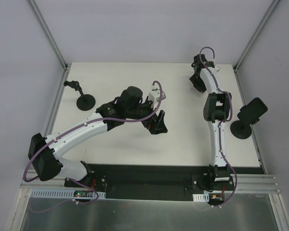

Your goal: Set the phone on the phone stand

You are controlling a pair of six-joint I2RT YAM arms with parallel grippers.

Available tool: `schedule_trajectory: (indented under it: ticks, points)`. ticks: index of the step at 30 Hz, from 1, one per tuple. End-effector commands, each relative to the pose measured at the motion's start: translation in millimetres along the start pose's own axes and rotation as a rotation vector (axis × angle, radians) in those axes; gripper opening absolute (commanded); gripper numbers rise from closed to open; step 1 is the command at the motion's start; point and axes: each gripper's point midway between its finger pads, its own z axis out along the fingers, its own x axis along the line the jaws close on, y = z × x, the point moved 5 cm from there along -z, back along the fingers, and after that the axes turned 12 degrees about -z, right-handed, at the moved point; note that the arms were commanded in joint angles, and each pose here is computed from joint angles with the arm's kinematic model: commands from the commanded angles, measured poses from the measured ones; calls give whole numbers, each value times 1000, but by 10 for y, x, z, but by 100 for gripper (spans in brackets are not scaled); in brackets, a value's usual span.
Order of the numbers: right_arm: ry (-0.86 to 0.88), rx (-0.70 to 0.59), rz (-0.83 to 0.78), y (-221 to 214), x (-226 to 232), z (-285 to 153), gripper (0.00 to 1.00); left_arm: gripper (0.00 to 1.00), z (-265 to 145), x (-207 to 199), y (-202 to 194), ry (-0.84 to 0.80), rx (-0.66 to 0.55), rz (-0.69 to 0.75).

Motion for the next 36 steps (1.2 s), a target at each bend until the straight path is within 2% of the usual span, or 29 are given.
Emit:
schedule_trajectory:
  ticks: [1,4,8,9,10,11,12,14,16,17,19,20,22,25,26,28,30,34,36]
  points:
    - [-9,43,-21,-49,-55,3,72,89,-23,-159,91,-58,-30,22]
    - [8,67,-30,-115,-57,-32,59,89,-22,-157,93,-55,-31,21]
    - [34,74,-112,-249,-88,-179,56,89,-36,-142,98,-41,-42,29]
    - [57,47,-137,-194,-115,-349,56,89,-36,-141,99,-40,-42,28]
    - [43,100,-175,-407,-207,-294,55,89,-39,-142,98,-41,-44,27]
    - [73,86,-170,-409,-208,-315,53,89,-43,-146,100,-41,-45,28]
    - [117,64,-185,-358,-244,-506,52,89,-47,-154,105,-46,-47,30]
    - [127,112,-212,-608,-384,-484,49,89,-49,-162,105,-50,-48,25]
    - [213,124,-225,-704,-439,-685,45,89,-53,-171,107,-54,-49,24]
    - [214,160,-247,-918,-530,-622,44,89,-54,-170,105,-53,-48,23]
    - [295,165,-306,-1070,-524,-843,43,89,-51,-162,109,-48,-52,25]
    - [300,196,-347,-1317,-599,-799,44,89,-40,-148,102,-44,-50,24]
    - [332,170,-394,-1478,-649,-974,47,89,-36,-143,101,-42,-49,24]
    - [344,142,-399,-1658,-798,-980,71,89,-41,-167,99,-56,-43,20]
    - [332,134,-406,-1665,-832,-972,86,89,-56,-188,99,-66,-42,20]
    - [302,128,-432,-1645,-856,-926,97,89,-60,-194,103,-67,-45,20]
    - [267,157,-463,-1644,-868,-884,97,89,-48,-171,101,-56,-46,20]
    - [245,144,-466,-1368,-706,-868,97,89,3,-122,76,-43,-31,13]
    - [221,191,-457,-1358,-689,-790,97,89,27,-112,60,-46,-21,4]
